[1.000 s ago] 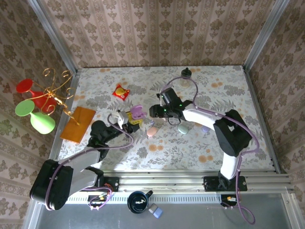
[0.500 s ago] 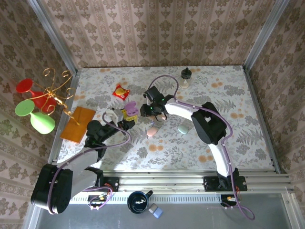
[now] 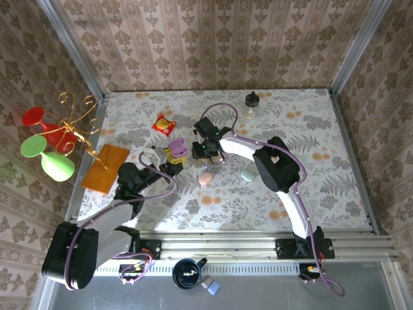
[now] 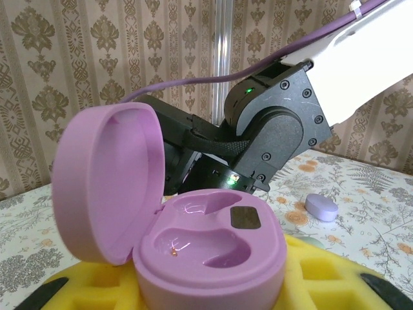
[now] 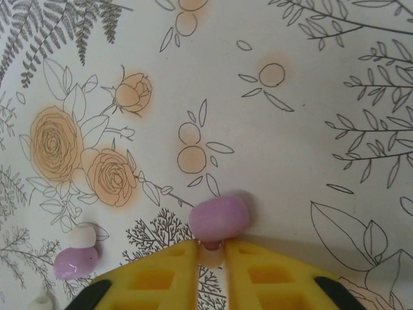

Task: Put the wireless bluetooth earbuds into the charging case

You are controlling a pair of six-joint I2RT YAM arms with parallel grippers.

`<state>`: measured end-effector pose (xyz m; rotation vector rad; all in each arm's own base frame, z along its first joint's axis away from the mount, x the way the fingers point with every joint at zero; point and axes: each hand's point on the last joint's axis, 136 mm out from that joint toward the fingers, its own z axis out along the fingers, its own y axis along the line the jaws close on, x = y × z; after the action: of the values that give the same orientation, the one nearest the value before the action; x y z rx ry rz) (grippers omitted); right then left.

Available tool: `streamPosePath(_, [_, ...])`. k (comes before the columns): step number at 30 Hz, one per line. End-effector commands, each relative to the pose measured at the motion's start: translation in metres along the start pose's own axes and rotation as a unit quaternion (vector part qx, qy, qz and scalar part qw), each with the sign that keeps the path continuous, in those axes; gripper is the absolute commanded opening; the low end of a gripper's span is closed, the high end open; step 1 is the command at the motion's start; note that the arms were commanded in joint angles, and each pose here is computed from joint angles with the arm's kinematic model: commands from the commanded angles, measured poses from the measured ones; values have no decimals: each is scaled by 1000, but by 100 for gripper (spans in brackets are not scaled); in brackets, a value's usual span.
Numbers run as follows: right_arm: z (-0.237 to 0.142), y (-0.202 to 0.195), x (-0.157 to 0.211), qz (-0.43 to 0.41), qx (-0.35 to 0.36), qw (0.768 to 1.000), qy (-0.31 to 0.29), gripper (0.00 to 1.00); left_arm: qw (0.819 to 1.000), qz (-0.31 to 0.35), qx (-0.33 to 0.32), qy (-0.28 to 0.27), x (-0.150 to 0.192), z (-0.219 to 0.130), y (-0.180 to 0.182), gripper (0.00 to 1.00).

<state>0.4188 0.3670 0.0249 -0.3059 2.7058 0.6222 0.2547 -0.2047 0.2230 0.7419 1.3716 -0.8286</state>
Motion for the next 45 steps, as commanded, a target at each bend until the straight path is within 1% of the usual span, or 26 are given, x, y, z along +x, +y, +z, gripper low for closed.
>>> streamPosePath(1, [8,-8,12,-5,14,1000,27,15,1000,-2,8,-10,-6,-1,-2,27])
streamPosePath(6, [-16,-6,7,-31,13,999,12,10,1000,0,2,-12,-7,-1,-1,27])
streamPosePath(10, [-44,-8,10,-56,14,998,-3,10,1000,2,0,-12,-6,-2,0,27])
streamPosePath(12, [-58,-13,19,-64,16,998,-3,10,1000,2,0,-11,-5,-2,0,27])
streamPosePath(18, [-100,-33,71,-61,10,998,7,8,1000,3,-1,-8,-3,-3,-1,27])
streamPosePath(19, [-105,-40,85,-56,14,998,15,8,1000,3,-1,-8,-3,-3,-1,27])
streamPosePath(22, [-115,-56,120,-45,22,998,41,8,1000,5,-1,-8,-3,-2,0,27])
streamPosePath(25, [-115,-66,148,-29,22,997,65,8,1000,6,3,-8,-5,-1,-1,27])
streamPosePath(29, [-114,-79,166,-7,36,997,72,8,1000,5,8,-9,-6,2,0,27])
streamPosePath(33, [-115,-101,171,30,60,995,74,9,1000,2,14,-9,-5,3,-1,27])
streamPosePath(34, [-117,-104,170,31,67,995,73,11,1000,0,16,-7,-4,3,-1,27])
streamPosePath(35, [-119,-104,169,29,71,995,70,15,1000,-1,18,-6,-3,4,-2,27])
streamPosePath(36, [-122,-104,165,25,72,995,65,25,1000,-1,18,-5,-3,4,-2,27])
streamPosePath(39, [-132,-98,158,17,67,996,50,30,1000,-2,16,-4,-1,3,-2,27])
streamPosePath(41, [-139,-96,154,12,74,996,42,39,1000,-2,14,-4,-1,3,-1,27])
streamPosePath(45, [-147,-98,147,11,110,993,26,50,1000,0,4,-6,-1,3,3,27])
